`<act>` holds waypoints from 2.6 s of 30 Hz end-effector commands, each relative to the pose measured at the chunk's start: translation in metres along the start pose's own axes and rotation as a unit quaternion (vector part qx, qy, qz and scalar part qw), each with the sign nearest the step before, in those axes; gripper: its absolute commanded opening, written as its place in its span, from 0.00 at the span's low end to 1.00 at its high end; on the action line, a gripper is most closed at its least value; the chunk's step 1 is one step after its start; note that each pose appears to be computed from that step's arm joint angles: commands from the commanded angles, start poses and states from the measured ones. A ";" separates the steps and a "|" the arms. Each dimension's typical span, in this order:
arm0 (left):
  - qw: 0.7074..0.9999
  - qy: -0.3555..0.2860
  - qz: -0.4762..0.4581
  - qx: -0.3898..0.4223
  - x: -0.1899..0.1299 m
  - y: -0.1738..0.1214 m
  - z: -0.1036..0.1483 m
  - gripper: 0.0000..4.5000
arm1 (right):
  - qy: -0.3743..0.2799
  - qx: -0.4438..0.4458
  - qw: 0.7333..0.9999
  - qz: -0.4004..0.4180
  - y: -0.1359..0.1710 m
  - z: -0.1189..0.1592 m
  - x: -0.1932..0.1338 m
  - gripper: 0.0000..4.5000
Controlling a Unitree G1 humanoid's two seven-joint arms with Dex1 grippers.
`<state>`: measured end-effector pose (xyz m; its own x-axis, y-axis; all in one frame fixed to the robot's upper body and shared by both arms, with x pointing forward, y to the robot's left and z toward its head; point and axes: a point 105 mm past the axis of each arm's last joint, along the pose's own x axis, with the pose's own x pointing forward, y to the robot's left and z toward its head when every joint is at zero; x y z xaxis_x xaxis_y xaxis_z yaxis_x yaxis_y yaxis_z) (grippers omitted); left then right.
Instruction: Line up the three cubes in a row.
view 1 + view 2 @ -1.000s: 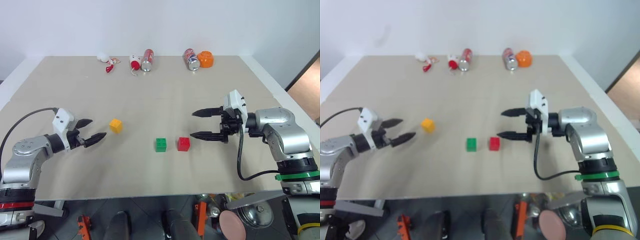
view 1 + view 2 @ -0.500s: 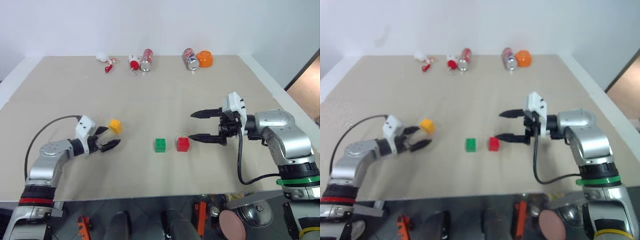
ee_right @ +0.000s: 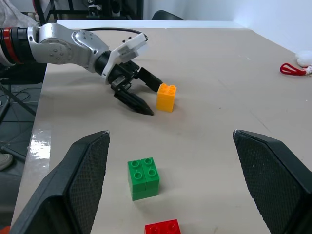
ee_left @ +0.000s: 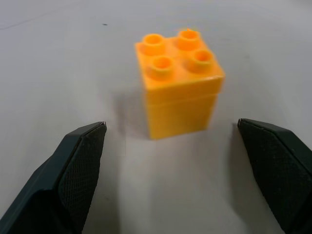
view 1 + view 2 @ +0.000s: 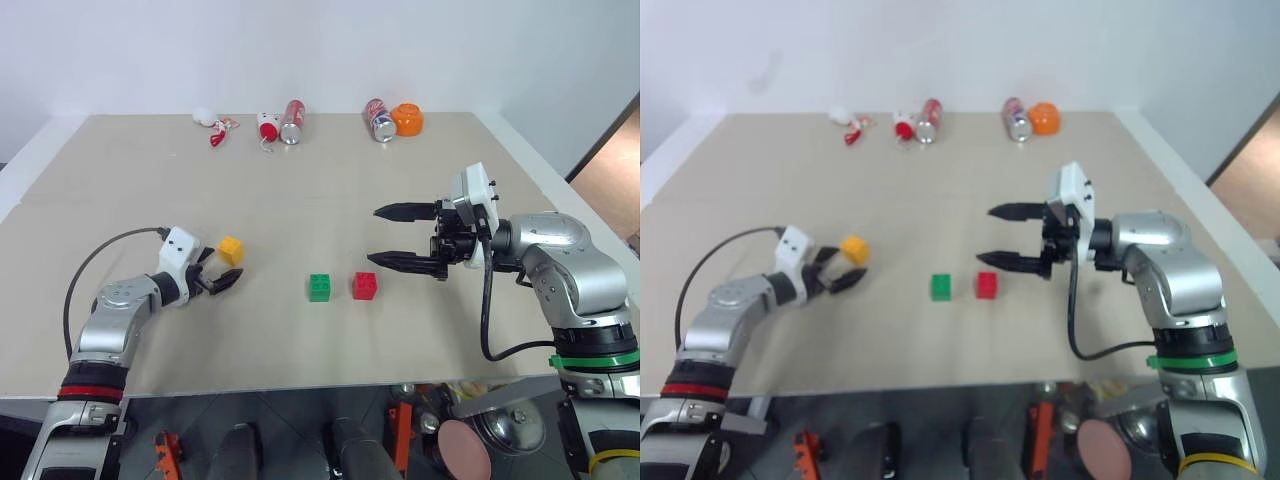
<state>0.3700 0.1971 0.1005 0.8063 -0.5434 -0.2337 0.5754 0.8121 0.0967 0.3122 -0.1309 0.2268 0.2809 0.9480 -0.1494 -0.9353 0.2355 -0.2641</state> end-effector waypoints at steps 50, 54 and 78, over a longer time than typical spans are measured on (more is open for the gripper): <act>0.897 -0.005 -0.412 0.159 0.012 -0.073 0.021 0.29 | 0.036 0.000 0.999 0.023 0.028 0.005 -0.029 0.93; 0.895 0.008 -0.412 0.171 0.009 -0.072 0.012 0.29 | 0.035 0.000 0.999 0.020 0.027 0.005 -0.028 0.93; 0.917 0.024 -0.364 0.161 0.010 -0.061 -0.001 0.90 | 0.033 -0.006 0.999 0.022 0.021 0.006 -0.025 0.93</act>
<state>0.3474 0.1364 0.0991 0.2046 -0.9082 -0.3650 0.9666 0.1285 0.2219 0.2848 -0.1479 0.2191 0.2502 0.9389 -0.2364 -0.9549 0.1990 -0.2203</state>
